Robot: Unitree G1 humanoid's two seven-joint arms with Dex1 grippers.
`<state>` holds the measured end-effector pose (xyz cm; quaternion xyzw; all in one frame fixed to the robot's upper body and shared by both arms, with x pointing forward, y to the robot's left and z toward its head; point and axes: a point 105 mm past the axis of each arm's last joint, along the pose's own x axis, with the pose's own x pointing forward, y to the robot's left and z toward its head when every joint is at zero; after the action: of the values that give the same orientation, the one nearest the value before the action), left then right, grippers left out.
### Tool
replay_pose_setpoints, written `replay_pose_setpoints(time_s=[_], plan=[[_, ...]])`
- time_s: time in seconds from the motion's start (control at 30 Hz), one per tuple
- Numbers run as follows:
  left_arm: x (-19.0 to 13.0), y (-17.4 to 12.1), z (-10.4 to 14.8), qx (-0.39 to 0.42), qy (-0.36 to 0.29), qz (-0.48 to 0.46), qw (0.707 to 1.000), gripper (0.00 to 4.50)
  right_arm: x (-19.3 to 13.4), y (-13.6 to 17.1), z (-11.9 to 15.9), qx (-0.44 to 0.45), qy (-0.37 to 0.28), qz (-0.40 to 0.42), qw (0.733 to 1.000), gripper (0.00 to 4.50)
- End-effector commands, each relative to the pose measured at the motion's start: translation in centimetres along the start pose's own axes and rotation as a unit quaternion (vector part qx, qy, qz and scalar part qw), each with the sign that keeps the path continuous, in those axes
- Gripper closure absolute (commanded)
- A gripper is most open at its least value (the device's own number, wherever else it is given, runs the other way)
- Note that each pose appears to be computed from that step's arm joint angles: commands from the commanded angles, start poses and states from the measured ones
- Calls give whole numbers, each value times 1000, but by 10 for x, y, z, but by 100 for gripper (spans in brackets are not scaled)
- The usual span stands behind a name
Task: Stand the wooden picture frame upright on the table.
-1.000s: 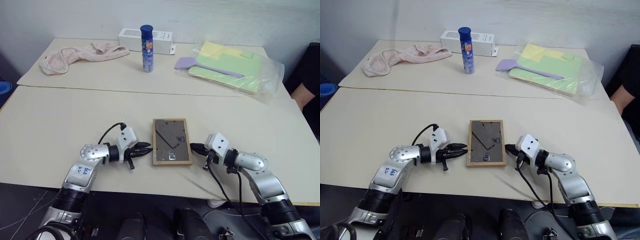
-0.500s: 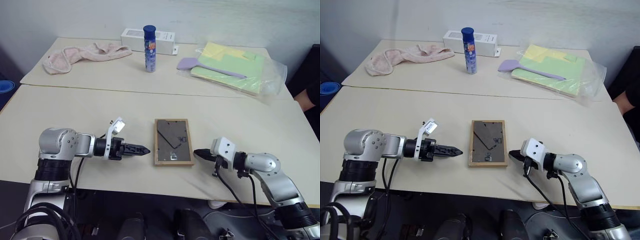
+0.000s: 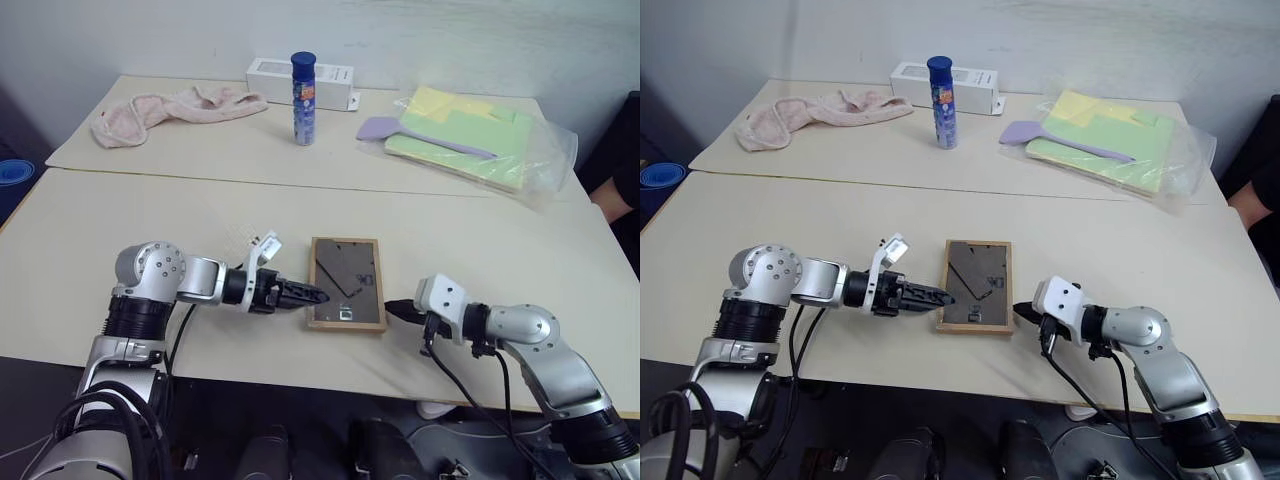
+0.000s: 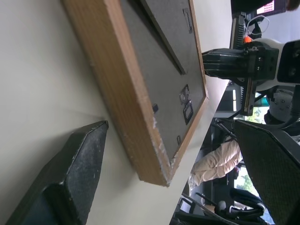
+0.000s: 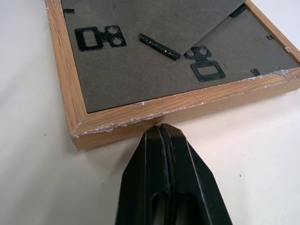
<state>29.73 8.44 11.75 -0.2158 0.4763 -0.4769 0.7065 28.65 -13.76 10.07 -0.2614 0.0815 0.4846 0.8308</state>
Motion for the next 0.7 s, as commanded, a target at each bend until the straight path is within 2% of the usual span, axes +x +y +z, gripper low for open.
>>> replay_pose_setpoints(time_s=[0.03, 0.43, 0.53, 0.7], plan=[[19, 10, -31, -38, 76, 13, 996, 1, 3, 2, 10, -18, -10, 3, 1000, 450], [37, 3, -23, -74, 52, -5, 996, 1, 7, 9, 7, -3, -8, 3, 1000, 450], [36, 5, -23, -78, 41, 1, 996, 63, 7, 9, 6, -2, -7, 2, 1000, 450], [32, 8, -14, -86, -5, 1, 996, 216, 3, 6, 3, -2, -4, -3, 1000, 450]])
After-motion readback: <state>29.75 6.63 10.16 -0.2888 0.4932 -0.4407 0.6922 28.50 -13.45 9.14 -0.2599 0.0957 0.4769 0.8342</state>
